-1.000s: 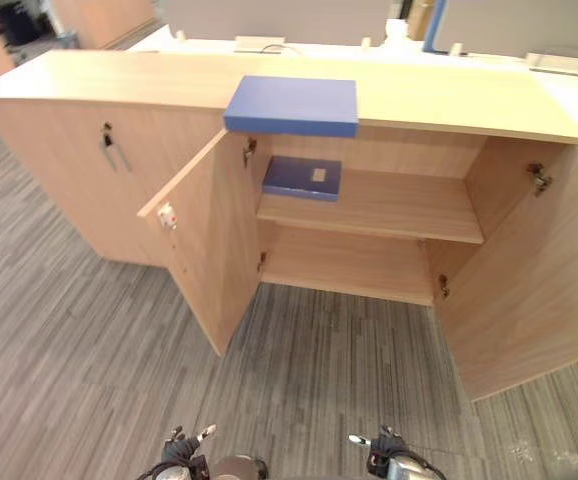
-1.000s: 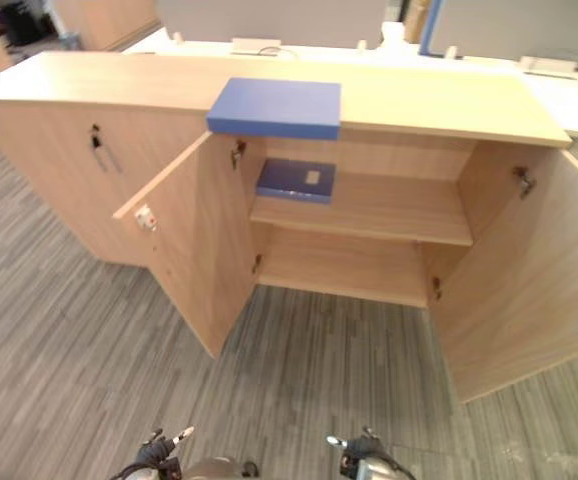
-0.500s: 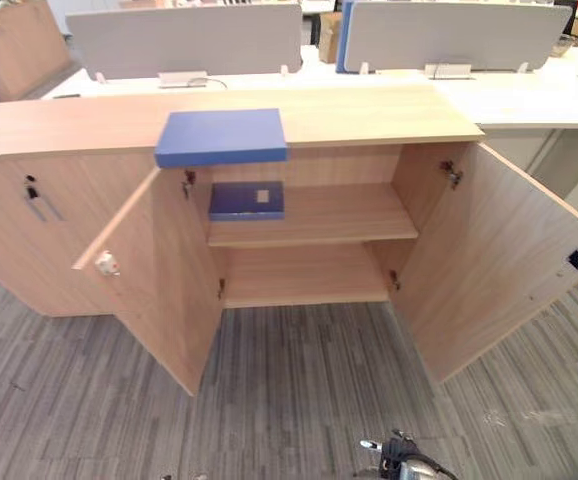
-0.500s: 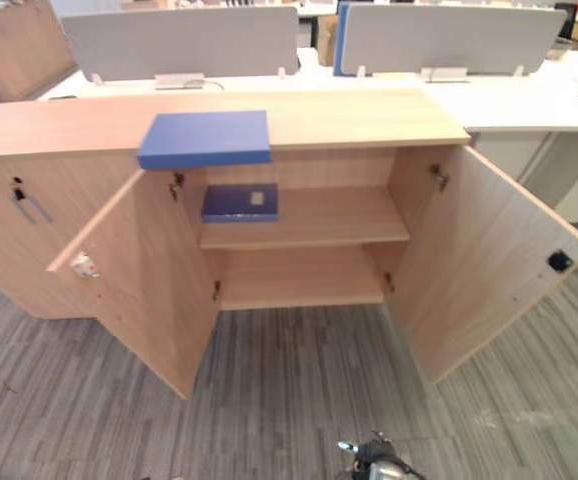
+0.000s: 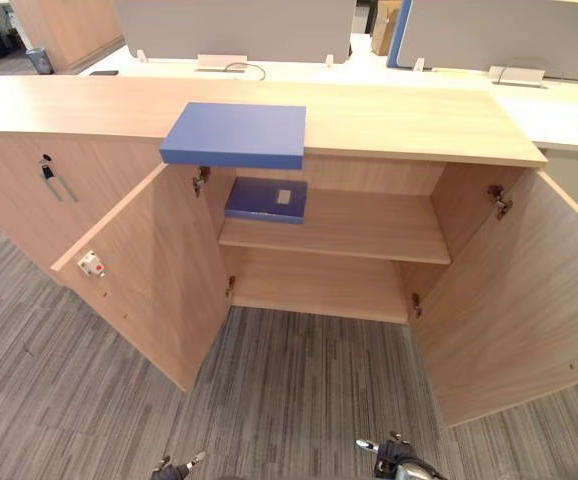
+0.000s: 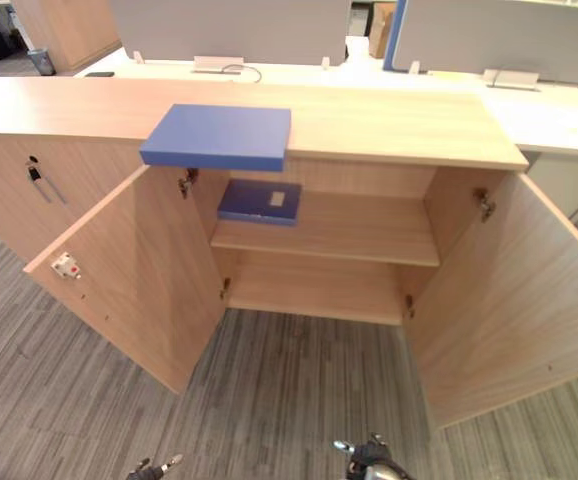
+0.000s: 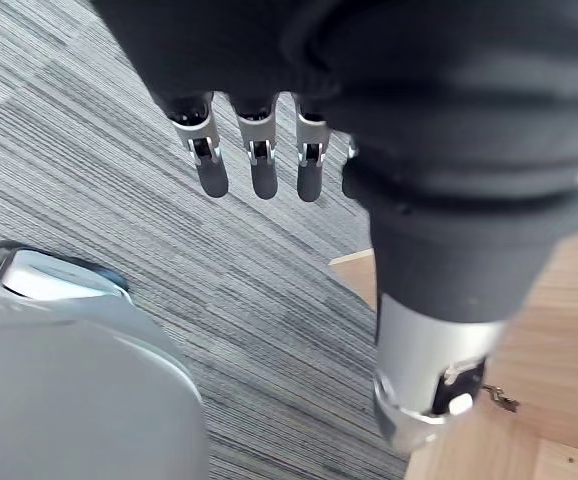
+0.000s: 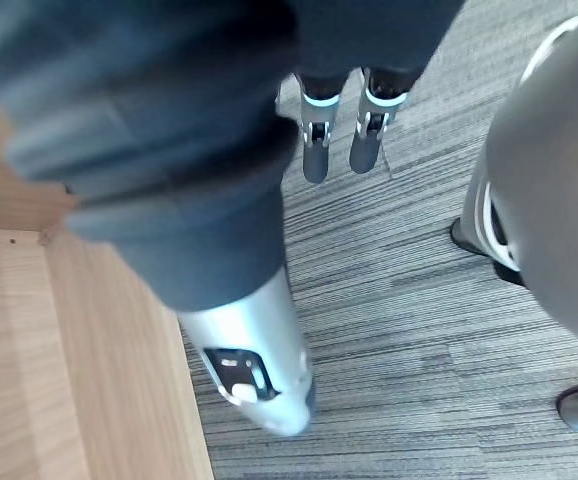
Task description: Walk over to the cabinet, pick up the folder, carry it to the office cabinet, place the folder inside the office cabinet, then close the office cabinet door
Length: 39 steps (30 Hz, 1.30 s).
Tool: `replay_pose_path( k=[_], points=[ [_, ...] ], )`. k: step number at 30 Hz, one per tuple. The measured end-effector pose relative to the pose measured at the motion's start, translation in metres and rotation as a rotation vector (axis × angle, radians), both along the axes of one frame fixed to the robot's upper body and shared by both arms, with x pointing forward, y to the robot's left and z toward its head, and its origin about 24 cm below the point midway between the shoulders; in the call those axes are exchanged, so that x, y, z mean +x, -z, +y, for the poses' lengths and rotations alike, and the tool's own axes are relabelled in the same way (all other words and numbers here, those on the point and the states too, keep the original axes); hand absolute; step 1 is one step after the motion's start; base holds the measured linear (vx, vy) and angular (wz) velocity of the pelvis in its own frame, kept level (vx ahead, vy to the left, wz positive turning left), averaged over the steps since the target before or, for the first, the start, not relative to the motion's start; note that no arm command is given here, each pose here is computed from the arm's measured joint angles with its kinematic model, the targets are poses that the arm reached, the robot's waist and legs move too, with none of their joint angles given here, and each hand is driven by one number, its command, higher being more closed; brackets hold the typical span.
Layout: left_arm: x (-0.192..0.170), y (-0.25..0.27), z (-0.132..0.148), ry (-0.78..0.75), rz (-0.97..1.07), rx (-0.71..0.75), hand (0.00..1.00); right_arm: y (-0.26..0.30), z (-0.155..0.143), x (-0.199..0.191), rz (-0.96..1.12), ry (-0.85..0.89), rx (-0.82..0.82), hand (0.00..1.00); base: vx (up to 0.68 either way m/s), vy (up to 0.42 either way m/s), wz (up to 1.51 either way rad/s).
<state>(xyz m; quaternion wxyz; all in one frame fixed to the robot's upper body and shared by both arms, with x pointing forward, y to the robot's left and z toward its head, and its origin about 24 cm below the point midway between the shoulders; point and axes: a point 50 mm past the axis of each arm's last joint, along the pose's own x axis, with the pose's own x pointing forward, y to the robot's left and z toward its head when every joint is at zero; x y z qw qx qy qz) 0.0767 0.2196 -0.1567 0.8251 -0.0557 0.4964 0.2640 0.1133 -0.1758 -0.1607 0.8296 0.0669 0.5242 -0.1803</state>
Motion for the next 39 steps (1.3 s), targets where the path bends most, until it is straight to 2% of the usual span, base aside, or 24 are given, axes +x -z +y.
replay_pose_path(
  k=[9,18,28,34,39],
  points=[
    [0.005,-0.002,0.0,0.029,-0.019,0.005,0.0,-0.001,-0.009,0.001,0.001,-0.004,-0.034,0.0,0.19,0.215,-0.31],
    [0.01,-0.004,0.004,0.048,-0.032,0.023,0.0,-0.003,0.009,0.013,-0.023,-0.067,-0.007,0.0,0.18,0.158,-0.15],
    [-0.012,0.008,-0.011,0.131,0.078,-0.024,0.0,0.003,-0.042,-0.03,0.116,-0.027,-0.118,0.0,0.06,0.15,-0.45],
    [-0.008,0.006,-0.01,0.209,0.072,0.004,0.0,-0.001,-0.029,-0.008,0.044,-0.118,-0.113,0.0,0.07,0.094,0.02],
    [0.004,0.003,-0.013,0.28,0.015,-0.022,0.0,-0.001,-0.021,-0.007,0.034,-0.132,-0.103,0.0,0.06,-0.136,0.38]
  ],
)
